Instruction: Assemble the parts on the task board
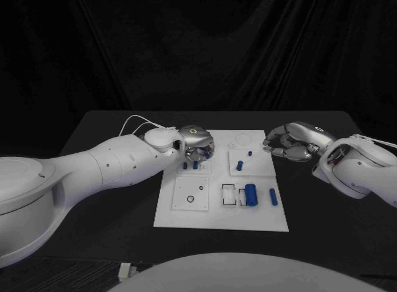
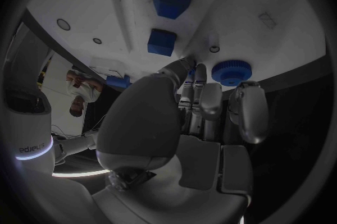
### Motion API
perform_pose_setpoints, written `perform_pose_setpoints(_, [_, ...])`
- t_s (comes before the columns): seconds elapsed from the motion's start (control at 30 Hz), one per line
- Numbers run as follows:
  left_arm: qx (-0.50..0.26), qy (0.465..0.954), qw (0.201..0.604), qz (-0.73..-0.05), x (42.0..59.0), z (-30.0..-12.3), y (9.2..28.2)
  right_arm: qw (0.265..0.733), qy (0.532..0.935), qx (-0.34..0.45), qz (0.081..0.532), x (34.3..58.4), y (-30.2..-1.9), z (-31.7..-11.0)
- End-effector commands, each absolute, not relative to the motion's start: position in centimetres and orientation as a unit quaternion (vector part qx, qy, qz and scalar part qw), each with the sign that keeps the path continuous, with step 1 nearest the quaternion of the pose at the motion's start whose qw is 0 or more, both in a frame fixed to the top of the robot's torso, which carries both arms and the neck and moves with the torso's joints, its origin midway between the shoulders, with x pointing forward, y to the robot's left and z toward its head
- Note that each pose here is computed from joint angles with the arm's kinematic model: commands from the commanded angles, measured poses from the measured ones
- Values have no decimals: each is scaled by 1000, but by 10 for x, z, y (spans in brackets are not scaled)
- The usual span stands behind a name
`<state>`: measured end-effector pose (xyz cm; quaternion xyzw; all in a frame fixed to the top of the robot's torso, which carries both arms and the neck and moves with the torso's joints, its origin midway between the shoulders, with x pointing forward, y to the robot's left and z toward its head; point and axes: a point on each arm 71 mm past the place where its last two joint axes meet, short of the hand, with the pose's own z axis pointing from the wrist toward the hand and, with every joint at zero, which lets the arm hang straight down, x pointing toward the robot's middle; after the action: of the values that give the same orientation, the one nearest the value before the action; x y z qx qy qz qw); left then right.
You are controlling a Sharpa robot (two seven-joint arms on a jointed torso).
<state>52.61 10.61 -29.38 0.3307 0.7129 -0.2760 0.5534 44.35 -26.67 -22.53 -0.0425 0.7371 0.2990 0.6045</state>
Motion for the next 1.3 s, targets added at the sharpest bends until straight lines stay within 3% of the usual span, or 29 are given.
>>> perform_pose_setpoints(0.03, [336, 691, 569, -292, 522, -291, 106, 605, 738, -39, 296, 443, -268, -226])
perform_pose_setpoints(0.2, [335, 676, 586, -296, 522, -278, 113, 605, 739, -38, 295, 443, -269, -226])
perform_pose_setpoints(0.37, [336, 663, 602, -293, 526, -255, 122, 604, 739, -38, 294, 443, -270, -226])
perform_pose_setpoints(0.6, [336, 664, 603, -286, 527, -233, 134, 603, 741, -38, 293, 443, -270, -228])
perform_pose_setpoints(0.83, [340, 677, 588, -284, 526, -231, 142, 601, 743, -37, 292, 443, -269, -229])
perform_pose_setpoints(1.3, [334, 711, 559, -264, 529, -245, 152, 596, 747, -38, 292, 444, -266, -231])
